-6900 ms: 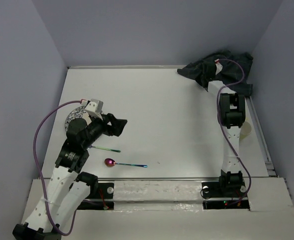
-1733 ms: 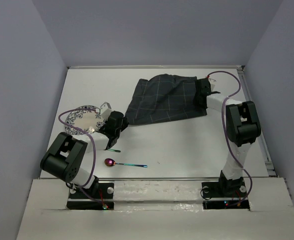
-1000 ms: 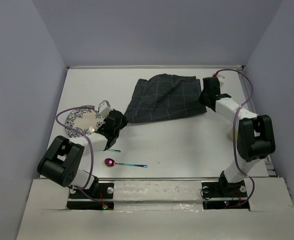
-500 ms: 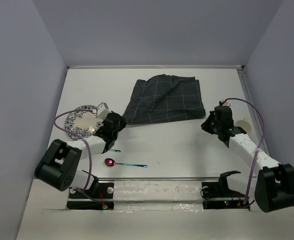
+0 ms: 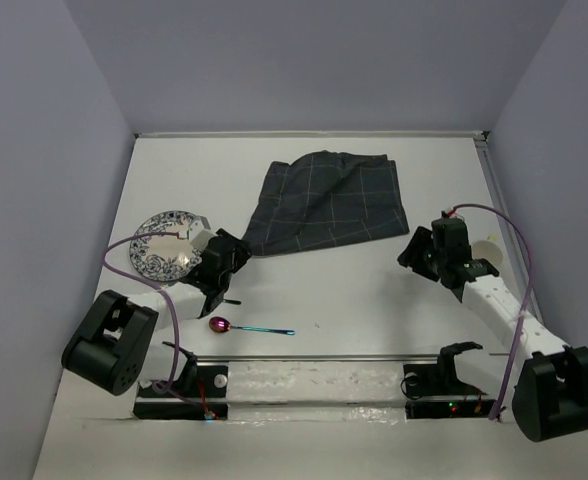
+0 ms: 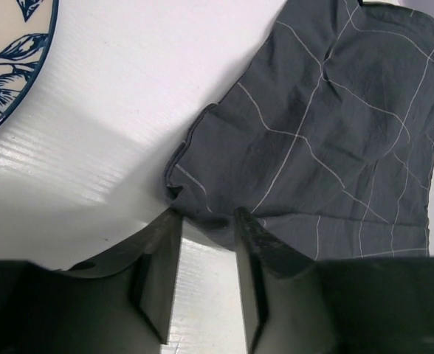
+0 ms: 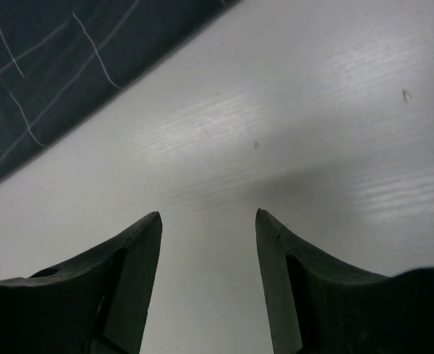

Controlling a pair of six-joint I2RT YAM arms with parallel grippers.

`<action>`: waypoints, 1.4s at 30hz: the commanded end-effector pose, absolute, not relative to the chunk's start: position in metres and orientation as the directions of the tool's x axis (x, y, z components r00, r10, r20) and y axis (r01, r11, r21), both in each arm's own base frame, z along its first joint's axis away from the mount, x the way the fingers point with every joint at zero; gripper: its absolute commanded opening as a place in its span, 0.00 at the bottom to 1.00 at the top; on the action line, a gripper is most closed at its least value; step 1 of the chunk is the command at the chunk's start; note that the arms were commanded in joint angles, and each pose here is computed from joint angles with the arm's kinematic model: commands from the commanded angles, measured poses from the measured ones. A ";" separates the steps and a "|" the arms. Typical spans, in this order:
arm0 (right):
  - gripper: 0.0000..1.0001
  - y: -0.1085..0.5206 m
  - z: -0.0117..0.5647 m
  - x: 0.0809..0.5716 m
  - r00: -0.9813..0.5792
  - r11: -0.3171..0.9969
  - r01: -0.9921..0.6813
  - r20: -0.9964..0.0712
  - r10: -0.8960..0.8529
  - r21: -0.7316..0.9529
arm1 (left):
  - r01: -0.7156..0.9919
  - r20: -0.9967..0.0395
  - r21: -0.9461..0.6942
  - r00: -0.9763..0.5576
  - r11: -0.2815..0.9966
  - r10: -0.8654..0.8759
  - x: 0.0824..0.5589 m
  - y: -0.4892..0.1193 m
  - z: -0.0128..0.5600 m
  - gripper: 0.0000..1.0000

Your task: Set the dinner table for one person

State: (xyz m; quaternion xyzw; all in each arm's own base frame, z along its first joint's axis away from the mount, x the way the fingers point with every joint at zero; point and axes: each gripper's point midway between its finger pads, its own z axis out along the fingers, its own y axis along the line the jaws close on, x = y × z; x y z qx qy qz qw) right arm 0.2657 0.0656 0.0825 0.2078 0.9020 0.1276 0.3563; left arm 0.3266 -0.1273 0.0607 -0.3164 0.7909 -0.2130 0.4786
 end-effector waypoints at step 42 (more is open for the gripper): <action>0.23 0.054 0.050 0.481 -0.666 0.925 0.362 -0.663 0.342 0.115 | -0.324 -0.643 -0.613 -0.325 0.721 -0.693 0.347 -0.106 0.052 0.02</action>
